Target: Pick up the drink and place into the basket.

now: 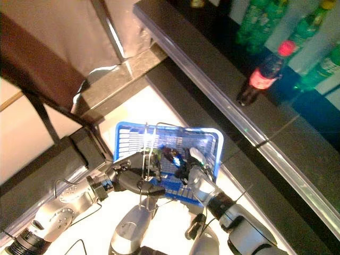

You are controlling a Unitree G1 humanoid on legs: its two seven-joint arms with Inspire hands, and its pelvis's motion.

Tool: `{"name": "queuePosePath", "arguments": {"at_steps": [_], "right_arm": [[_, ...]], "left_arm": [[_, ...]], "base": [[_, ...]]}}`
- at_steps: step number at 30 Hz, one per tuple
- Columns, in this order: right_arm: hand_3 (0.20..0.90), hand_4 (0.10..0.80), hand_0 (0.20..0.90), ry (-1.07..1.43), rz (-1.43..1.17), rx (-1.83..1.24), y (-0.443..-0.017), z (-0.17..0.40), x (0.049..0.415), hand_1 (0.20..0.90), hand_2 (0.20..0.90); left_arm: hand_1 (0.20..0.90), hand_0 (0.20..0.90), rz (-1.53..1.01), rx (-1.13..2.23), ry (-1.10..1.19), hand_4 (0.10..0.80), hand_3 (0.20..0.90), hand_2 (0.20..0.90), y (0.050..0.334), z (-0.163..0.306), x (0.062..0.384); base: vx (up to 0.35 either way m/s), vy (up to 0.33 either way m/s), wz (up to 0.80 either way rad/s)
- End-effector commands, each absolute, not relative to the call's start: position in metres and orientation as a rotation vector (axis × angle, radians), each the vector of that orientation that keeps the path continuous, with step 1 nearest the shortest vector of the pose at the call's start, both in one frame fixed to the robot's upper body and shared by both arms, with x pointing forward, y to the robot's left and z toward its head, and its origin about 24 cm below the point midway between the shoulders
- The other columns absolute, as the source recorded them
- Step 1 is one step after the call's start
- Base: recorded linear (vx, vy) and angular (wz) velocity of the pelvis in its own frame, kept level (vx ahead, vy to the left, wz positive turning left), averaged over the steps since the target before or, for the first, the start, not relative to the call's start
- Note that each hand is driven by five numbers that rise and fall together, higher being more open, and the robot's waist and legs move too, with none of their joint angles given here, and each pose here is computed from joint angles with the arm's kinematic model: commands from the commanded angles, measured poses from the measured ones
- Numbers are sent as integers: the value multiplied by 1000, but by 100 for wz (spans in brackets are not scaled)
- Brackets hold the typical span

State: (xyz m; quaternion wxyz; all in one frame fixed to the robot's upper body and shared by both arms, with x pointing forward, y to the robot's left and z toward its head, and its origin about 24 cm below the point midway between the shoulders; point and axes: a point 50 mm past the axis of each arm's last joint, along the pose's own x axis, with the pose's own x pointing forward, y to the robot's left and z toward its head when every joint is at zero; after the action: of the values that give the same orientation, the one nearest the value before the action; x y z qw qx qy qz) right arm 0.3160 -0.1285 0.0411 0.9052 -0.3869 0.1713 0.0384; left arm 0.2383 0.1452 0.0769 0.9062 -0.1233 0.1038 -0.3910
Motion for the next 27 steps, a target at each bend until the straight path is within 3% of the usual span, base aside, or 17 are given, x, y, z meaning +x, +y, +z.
{"name": "queuePosePath", "arguments": {"at_steps": [1,14,27], "right_arm": [[900,800,900,141,-20,-871,-150,91,323,900,900],[900,800,900,-93,87,-725,-179,142,273,900,900],[900,800,900,-195,331,-325,-190,147,223,900,900]], "left_arm": [[300,300,-1061,-441,-585,100,200,300,130,205,214],[300,300,-895,-473,-562,100,200,300,164,191,208],[300,300,-535,-570,-340,100,200,300,209,136,203]], "base": [[3,24,-18],[13,6,-10],[20,-14,-8]]}}
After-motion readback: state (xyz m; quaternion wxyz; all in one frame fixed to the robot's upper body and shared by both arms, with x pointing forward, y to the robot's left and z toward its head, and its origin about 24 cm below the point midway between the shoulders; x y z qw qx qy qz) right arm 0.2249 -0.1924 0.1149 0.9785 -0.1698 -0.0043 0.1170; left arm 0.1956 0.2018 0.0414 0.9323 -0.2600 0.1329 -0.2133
